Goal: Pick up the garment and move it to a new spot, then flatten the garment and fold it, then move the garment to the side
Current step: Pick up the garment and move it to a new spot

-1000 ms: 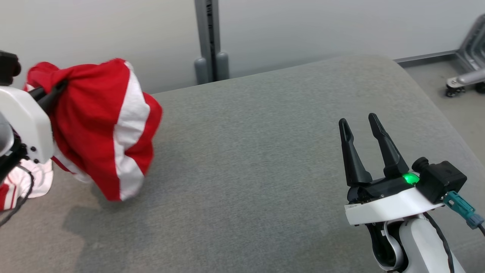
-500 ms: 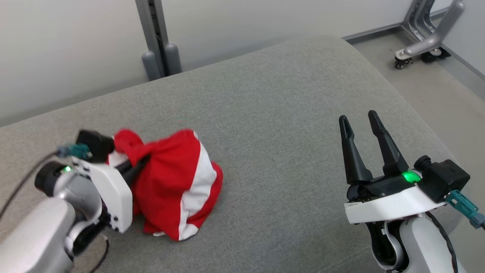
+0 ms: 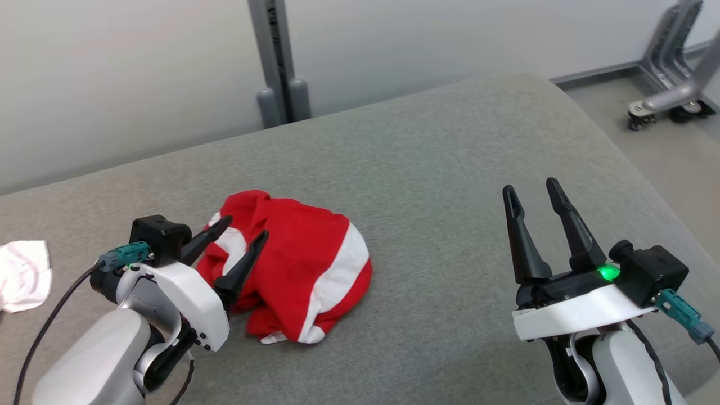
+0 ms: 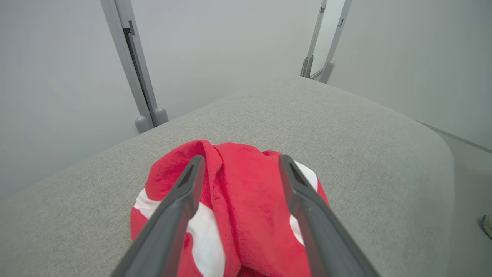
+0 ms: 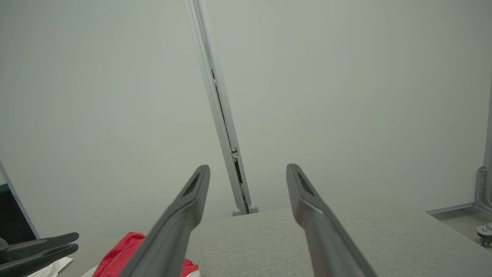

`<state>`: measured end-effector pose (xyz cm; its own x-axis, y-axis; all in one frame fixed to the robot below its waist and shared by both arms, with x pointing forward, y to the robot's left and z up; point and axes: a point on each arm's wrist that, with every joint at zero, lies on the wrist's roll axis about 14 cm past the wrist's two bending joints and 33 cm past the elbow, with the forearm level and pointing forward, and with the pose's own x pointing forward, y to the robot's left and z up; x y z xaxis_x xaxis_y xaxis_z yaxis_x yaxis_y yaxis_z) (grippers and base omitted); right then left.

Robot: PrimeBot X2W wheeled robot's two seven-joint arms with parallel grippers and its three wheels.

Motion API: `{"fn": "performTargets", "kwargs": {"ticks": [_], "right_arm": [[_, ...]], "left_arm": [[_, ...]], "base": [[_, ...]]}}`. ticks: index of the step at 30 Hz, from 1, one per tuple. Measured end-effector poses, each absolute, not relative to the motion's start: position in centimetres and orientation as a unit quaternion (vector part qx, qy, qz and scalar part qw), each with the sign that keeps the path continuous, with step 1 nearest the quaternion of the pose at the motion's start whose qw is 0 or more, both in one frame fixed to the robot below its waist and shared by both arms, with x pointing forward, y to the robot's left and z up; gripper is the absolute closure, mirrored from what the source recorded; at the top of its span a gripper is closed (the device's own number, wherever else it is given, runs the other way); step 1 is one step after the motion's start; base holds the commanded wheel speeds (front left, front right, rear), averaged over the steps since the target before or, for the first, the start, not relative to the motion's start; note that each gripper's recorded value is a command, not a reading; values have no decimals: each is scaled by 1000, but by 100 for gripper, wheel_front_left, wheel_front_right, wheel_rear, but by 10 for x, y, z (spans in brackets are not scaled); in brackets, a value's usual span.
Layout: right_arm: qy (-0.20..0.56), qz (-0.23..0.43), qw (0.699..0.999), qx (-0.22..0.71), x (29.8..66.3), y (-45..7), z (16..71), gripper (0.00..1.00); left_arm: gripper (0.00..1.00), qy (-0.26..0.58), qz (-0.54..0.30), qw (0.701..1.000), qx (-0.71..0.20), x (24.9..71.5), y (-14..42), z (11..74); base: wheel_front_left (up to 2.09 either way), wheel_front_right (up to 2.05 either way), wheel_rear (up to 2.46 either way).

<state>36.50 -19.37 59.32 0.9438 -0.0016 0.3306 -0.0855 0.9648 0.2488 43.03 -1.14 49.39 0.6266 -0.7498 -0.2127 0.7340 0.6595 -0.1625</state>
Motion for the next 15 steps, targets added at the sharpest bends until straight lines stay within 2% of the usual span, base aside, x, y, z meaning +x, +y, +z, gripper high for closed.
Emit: {"fn": "performTargets", "kwargs": {"ticks": [6, 15], "right_arm": [[-177, 48, 974, 132, 371, -179, 602, 0], [-168, 77, 973, 135, 376, -160, 597, 0]], "left_arm": [[0, 68, -364, 929, -20, 435, 26, 532], [0, 26, -192, 981, -27, 426, 126, 539]], "base": [[0, 0, 0], [0, 0, 0]]}}
